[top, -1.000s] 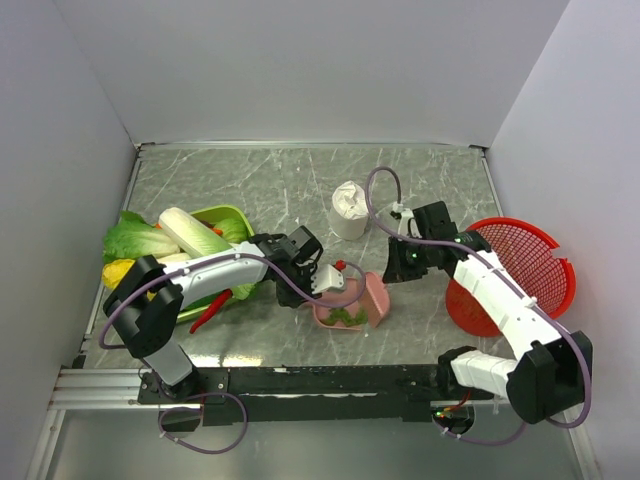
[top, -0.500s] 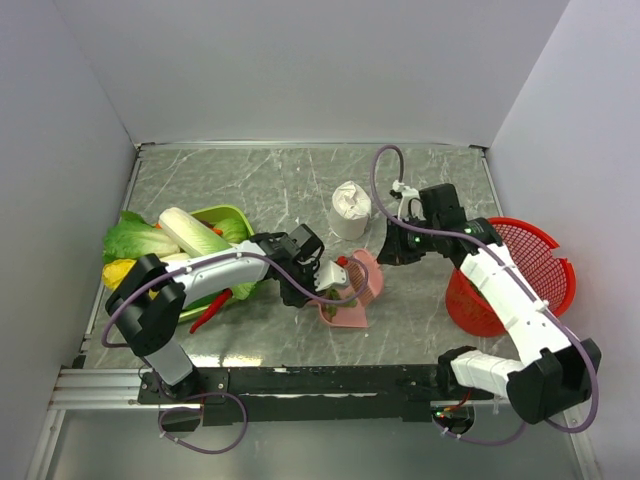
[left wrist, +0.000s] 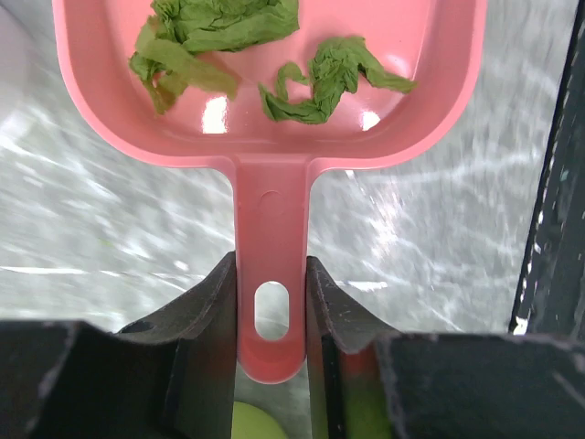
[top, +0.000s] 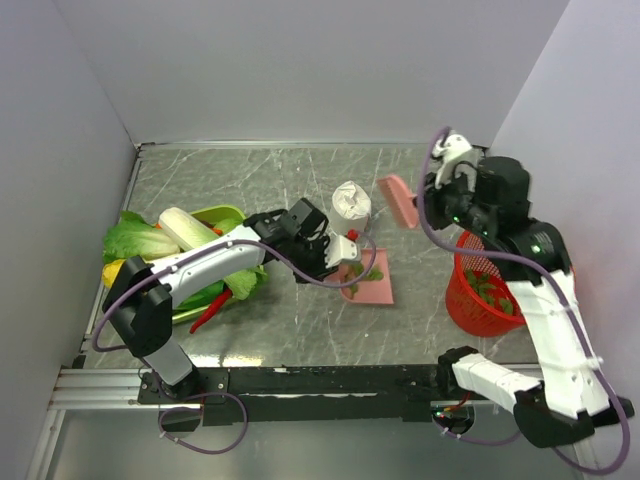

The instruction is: Sweep away the paper scraps from the table

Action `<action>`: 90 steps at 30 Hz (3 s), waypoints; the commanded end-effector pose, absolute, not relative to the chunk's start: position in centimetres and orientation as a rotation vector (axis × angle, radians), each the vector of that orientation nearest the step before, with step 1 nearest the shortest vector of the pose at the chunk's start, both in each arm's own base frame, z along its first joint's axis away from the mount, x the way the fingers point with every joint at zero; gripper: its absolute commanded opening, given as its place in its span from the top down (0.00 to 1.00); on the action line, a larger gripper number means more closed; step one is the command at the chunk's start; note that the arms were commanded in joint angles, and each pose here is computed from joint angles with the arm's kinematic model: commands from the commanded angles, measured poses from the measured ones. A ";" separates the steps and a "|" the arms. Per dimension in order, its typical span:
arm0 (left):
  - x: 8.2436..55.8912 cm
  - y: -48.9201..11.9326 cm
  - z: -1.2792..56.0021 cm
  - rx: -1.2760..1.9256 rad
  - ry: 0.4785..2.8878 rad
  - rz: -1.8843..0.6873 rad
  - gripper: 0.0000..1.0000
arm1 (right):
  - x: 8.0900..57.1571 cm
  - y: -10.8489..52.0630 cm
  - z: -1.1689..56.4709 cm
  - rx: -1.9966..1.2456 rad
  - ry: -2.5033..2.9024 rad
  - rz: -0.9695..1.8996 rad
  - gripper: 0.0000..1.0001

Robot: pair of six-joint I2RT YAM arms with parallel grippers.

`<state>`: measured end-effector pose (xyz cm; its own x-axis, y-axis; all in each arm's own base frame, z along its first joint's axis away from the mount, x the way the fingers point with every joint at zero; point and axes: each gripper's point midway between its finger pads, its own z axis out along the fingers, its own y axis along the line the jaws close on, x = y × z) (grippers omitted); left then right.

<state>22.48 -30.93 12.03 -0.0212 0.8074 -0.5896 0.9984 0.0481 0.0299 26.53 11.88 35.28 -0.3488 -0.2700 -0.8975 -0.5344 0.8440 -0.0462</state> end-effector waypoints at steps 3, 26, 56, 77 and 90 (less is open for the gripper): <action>24.5 -34.7 18.7 1.733 1.725 -0.619 0.90 | 27.7 6.3 45.7 -0.346 1.687 0.055 1.00; 31.0 -51.2 32.8 1.494 1.272 -0.461 0.99 | 29.6 2.3 55.6 -0.050 1.434 0.043 1.00; 31.3 -58.8 40.1 1.497 0.119 0.551 0.99 | 29.5 2.6 57.3 -0.030 1.397 0.145 1.00; 39.3 -45.2 44.7 1.294 0.763 0.473 0.99 | 31.1 1.6 61.6 -0.054 1.270 0.063 1.00; 23.2 -30.0 22.7 1.863 1.521 -0.192 0.99 | 26.8 10.9 43.6 -0.775 1.575 0.203 1.00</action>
<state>30.39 -33.50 31.51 0.5320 0.7375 -0.4160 0.6123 0.0043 0.7906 31.93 6.60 45.98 -0.0467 -0.1883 -0.9810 -0.3542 0.9214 -0.1600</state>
